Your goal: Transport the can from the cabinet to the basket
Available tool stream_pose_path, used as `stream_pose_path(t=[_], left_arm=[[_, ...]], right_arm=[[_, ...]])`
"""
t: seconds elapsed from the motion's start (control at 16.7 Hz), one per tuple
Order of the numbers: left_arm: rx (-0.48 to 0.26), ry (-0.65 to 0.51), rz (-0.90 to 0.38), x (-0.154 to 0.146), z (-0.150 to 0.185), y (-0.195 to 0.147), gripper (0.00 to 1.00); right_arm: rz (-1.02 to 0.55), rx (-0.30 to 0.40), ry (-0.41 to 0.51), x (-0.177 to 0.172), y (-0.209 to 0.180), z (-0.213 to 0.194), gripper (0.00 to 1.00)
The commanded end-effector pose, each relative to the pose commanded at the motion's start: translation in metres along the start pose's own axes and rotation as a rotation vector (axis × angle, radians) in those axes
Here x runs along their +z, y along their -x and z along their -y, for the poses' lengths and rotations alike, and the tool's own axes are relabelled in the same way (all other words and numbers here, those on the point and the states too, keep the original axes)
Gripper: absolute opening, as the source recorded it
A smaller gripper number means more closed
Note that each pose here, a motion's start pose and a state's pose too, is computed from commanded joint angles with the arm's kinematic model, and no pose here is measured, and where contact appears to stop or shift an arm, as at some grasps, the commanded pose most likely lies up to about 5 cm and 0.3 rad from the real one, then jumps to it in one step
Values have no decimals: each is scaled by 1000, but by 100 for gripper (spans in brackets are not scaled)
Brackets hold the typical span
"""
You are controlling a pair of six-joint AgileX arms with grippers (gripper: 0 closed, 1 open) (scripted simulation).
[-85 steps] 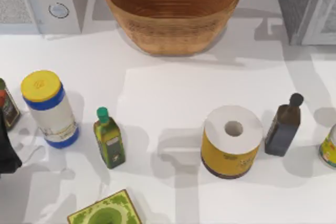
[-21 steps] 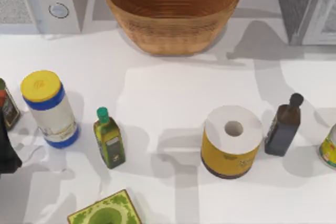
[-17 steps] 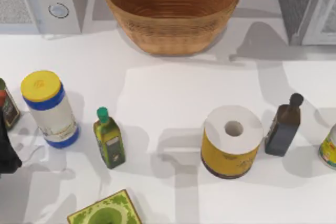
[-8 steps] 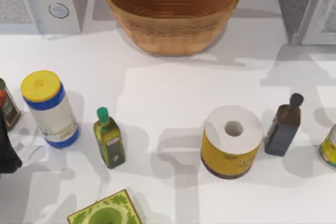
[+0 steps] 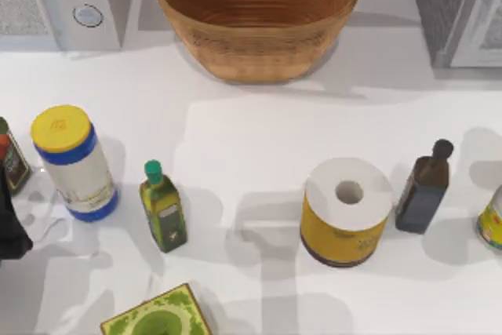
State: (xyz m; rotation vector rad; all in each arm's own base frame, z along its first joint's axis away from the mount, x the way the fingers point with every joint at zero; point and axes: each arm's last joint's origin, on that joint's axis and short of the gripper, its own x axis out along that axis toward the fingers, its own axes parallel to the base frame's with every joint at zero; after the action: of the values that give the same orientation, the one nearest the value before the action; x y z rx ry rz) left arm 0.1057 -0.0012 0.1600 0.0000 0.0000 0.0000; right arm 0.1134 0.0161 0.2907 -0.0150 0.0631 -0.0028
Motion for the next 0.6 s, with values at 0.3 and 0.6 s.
stream_pose_path(t=[0.3, 0.6], left_arm=[[0, 0, 0, 0, 0, 0, 100], [0, 0, 0, 0, 0, 0, 100]], right_arm=[[28, 6, -13, -97, 2, 11, 0], [63, 3, -15, -131, -1, 15, 0]])
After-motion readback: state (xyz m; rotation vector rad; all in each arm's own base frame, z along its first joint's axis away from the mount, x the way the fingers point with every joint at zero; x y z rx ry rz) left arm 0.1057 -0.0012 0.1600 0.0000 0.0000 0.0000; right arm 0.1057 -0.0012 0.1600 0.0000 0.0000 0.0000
